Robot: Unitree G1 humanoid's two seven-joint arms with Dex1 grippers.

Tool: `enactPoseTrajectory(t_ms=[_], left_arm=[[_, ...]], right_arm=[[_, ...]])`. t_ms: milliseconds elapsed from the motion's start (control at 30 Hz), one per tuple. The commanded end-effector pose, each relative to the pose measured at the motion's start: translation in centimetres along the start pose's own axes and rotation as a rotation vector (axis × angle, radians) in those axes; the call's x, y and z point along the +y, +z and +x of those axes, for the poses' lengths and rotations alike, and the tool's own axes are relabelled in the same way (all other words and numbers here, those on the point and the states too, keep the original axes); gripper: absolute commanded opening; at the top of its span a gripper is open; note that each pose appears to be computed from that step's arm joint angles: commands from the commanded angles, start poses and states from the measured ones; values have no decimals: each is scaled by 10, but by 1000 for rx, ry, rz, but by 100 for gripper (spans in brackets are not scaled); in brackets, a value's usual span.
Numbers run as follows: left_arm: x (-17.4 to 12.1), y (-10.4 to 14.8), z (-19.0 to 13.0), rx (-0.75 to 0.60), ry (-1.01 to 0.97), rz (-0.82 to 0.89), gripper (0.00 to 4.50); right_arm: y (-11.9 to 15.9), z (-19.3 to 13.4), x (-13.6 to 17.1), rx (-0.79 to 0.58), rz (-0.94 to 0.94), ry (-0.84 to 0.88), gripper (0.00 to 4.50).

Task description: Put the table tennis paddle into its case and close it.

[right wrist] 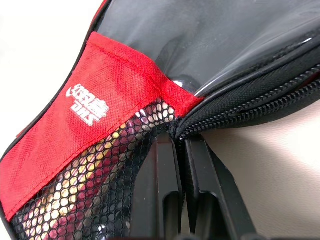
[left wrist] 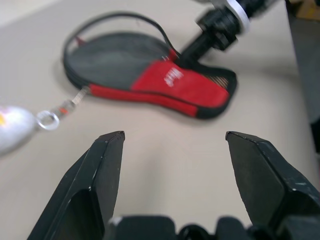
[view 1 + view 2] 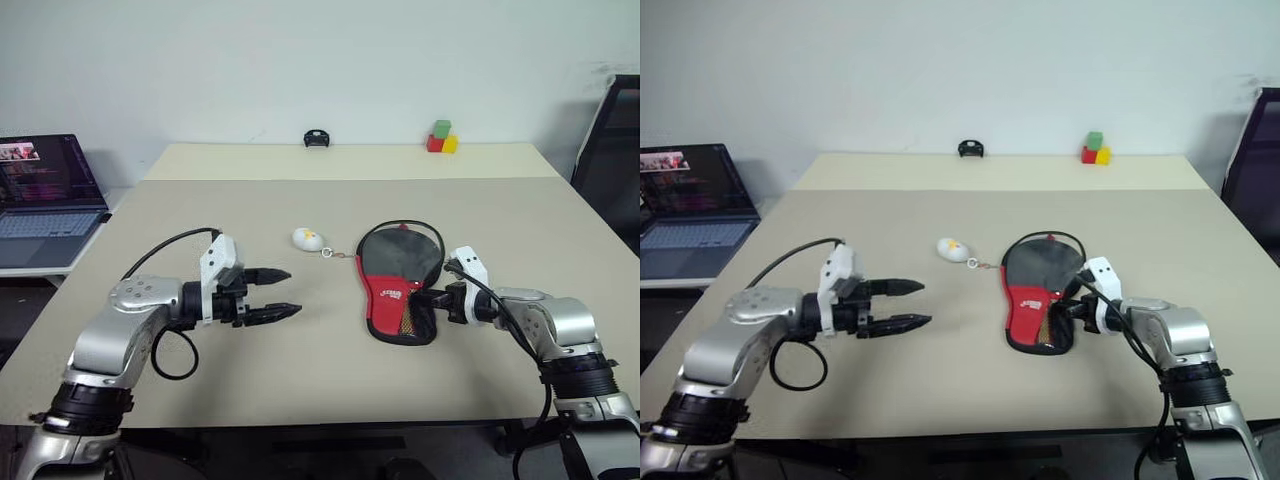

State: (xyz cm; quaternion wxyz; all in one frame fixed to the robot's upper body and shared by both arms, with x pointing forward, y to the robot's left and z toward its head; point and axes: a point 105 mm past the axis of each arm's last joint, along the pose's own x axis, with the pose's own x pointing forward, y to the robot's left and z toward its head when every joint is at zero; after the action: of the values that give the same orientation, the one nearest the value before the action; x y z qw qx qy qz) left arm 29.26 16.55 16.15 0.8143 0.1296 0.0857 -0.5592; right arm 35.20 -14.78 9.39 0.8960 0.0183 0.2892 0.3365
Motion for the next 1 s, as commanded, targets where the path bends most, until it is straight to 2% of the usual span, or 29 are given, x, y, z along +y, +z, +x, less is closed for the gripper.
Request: enactPoseTrajectory(t_ms=[33, 233, 500, 800, 1000], left_arm=[[-13, 9, -7, -11, -56, 19, 355], [-26, -3, -14, 36, -108, 0, 355], [-35, -14, -23, 81, -128, -18, 355], [-51, -15, -19, 80, -170, -47, 355], [-54, -12, -17, 86, -245, -49, 355]], right_arm=[[-1, 13, 42, 32, -66, 169, 0], [0, 16, 77, 35, -143, 292, 0], [-8, 16, 100, 57, -155, 361, 0], [-35, 7, 104, 96, 33, 273, 0], [-58, -12, 108, 99, 141, 203, 0]])
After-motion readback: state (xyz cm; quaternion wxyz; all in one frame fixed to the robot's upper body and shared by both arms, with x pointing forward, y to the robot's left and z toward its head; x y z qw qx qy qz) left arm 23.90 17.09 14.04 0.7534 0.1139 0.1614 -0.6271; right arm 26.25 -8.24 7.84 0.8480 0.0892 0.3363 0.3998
